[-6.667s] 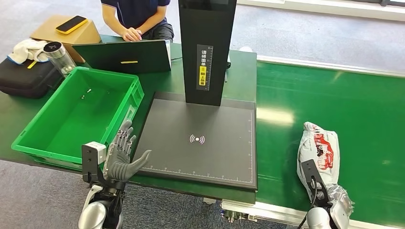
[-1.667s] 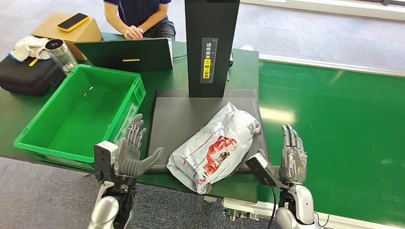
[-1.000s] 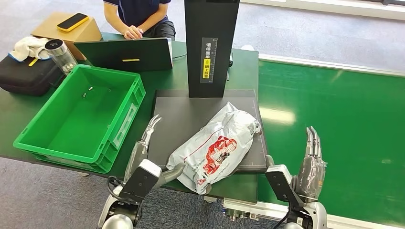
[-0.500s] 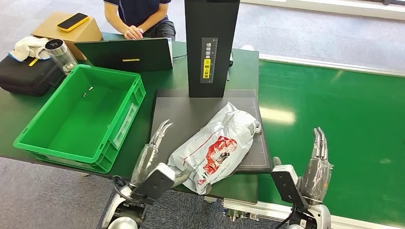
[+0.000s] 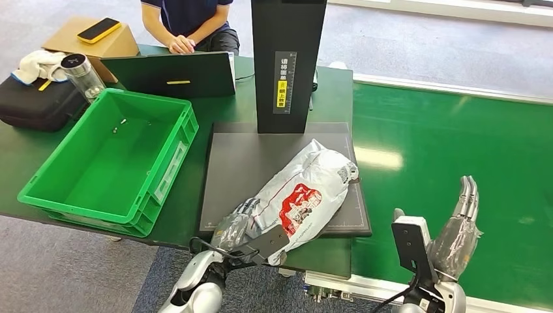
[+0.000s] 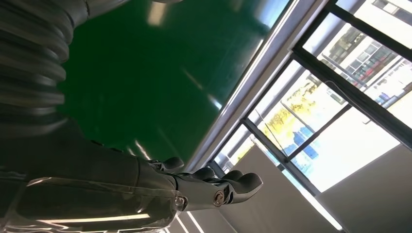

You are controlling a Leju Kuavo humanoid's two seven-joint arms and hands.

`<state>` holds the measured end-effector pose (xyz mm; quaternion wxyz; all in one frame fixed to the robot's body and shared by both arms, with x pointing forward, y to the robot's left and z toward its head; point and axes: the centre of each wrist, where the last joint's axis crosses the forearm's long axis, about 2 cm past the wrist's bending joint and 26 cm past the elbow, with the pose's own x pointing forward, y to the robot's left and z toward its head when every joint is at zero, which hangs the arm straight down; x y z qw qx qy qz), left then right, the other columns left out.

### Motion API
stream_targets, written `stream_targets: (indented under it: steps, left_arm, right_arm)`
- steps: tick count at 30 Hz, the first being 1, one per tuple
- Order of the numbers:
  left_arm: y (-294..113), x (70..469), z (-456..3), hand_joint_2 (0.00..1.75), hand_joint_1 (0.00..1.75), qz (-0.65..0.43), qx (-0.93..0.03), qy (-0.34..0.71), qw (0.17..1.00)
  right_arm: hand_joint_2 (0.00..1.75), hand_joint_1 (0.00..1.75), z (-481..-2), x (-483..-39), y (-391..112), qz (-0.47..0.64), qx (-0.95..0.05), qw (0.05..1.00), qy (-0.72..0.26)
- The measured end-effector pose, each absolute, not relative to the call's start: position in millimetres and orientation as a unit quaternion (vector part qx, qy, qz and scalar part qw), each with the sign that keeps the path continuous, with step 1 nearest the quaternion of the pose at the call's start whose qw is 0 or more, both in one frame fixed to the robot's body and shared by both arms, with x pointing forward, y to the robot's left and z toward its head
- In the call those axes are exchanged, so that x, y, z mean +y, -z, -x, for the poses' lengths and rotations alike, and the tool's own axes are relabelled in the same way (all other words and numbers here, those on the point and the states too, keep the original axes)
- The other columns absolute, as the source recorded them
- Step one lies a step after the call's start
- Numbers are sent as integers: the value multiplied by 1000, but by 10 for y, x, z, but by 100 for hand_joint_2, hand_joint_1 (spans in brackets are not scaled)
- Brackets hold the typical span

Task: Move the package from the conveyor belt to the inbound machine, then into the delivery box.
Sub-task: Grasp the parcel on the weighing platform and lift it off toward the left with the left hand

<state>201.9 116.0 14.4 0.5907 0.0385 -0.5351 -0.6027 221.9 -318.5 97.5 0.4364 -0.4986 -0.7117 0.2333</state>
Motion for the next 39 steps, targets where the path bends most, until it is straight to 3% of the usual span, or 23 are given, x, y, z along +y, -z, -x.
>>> stream_targets:
  steps: [12, 13, 16, 17, 39]
  left_arm:
    - [-85, 1000, -2273, 175, 0, -58, -460, 661, 590]
    - [-87, 989, -2295, 175, 24, -60, -456, 664, 590]
    - [-91, 960, -2347, 175, 155, -70, -444, 670, 591]
    - [-88, 954, -2355, 175, 175, -74, -443, 670, 591]
    - [-115, 1011, -2426, 175, 175, -106, -530, 597, 594]
  right_arm:
    - [175, 0, -2222, -3099, -976, 505, -706, 448, -215]
    - [175, 0, -2222, -3089, -976, 505, -706, 448, -214]
    - [175, 0, -2223, -3057, -977, 505, -704, 452, -213]
    - [175, 0, -2223, -3047, -977, 505, -703, 453, -213]
    - [175, 0, -2197, -3028, -993, 507, -693, 466, -212]
